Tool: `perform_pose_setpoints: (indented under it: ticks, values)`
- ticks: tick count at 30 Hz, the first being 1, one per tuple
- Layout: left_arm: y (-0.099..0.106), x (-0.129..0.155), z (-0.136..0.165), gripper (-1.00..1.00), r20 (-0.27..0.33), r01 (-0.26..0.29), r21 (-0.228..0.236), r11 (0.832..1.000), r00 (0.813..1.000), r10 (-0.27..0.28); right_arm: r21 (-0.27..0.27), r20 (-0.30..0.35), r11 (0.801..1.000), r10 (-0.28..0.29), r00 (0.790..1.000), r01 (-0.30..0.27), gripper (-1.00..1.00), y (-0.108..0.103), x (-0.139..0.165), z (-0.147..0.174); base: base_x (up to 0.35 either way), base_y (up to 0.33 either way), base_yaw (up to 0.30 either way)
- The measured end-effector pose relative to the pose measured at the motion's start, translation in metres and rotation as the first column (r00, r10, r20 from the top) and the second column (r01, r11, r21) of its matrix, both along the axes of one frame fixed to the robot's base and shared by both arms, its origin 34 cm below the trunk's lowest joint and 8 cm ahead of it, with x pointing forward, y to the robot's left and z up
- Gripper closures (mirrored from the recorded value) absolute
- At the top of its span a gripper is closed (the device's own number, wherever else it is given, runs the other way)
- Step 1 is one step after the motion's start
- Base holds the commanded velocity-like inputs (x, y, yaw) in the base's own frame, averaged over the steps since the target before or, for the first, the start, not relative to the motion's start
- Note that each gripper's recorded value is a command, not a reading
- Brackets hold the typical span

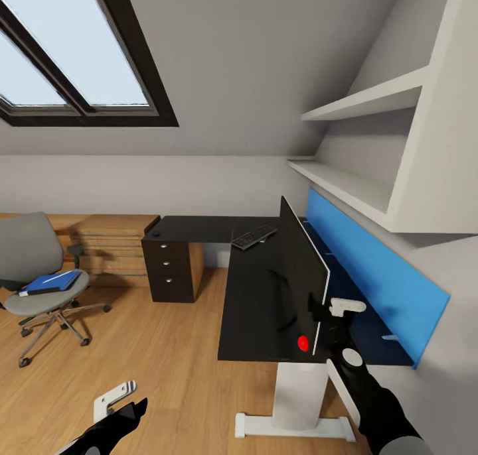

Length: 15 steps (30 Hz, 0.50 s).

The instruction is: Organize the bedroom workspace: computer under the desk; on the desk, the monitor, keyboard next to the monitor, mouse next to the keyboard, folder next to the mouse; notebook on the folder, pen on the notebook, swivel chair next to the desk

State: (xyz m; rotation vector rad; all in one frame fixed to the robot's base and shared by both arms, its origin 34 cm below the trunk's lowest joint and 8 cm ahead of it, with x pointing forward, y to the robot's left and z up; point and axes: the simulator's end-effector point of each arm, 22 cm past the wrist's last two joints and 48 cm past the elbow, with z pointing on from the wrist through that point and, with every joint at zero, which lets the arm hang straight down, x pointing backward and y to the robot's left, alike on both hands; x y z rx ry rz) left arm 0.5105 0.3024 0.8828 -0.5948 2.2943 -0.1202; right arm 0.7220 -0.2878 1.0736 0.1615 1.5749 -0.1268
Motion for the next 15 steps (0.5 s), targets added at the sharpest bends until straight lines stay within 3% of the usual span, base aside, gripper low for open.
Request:
perform_pose_setpoints:
  ticks: [8,15]
  values:
    - [0.0001,0.0005,0.0004,-1.00,0.001,0.000,0.000,1.000,1.000,0.000,-0.001,0.001,1.000,-0.001,1.000,0.001,-1.00,-0.0003,0.0000,0.0002,0.001,-0.103,0.000]
    - [0.0001,0.0002,0.0002,-1.00,0.001,0.000,0.000,1.000,1.000,0.000,-0.001,0.001,1.000,-0.001,1.000,0.001,-1.00,-0.0005,0.0000,0.0003,0.000,-0.014,0.000]
